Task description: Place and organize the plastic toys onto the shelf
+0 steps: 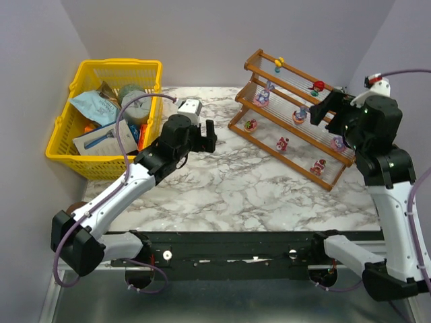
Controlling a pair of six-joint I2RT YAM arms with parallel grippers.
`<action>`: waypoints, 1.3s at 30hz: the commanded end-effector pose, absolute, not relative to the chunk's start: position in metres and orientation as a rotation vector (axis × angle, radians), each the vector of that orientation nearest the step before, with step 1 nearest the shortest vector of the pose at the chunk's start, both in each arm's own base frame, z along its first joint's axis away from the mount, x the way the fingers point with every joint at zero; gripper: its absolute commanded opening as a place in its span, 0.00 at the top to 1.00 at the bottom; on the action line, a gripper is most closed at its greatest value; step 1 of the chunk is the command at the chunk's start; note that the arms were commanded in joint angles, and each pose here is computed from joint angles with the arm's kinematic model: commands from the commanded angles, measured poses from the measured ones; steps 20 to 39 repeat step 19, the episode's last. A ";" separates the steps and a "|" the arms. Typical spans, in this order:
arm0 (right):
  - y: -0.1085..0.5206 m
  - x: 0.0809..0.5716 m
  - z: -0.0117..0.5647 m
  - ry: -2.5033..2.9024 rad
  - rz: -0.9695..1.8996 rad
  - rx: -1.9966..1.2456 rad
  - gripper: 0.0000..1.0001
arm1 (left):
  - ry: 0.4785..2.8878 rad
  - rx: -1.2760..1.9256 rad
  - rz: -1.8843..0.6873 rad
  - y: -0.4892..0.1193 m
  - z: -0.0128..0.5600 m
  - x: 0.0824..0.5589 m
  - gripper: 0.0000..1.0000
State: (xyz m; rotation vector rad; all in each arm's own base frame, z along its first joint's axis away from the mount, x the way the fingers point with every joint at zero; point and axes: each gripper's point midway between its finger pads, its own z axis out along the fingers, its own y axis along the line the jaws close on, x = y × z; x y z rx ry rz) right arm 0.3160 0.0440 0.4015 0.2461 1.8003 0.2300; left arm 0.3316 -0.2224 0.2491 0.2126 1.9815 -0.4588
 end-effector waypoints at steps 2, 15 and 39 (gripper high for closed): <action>0.027 0.261 0.349 1.952 0.193 0.417 0.00 | 2.012 0.085 -0.423 -0.194 0.257 0.312 0.01; 0.019 0.202 0.331 2.046 0.173 0.383 0.00 | 2.010 0.033 -0.406 -0.174 0.272 0.294 0.01; 0.023 0.196 0.331 2.075 0.198 0.379 0.00 | 1.997 0.029 -0.417 -0.172 0.279 0.290 0.01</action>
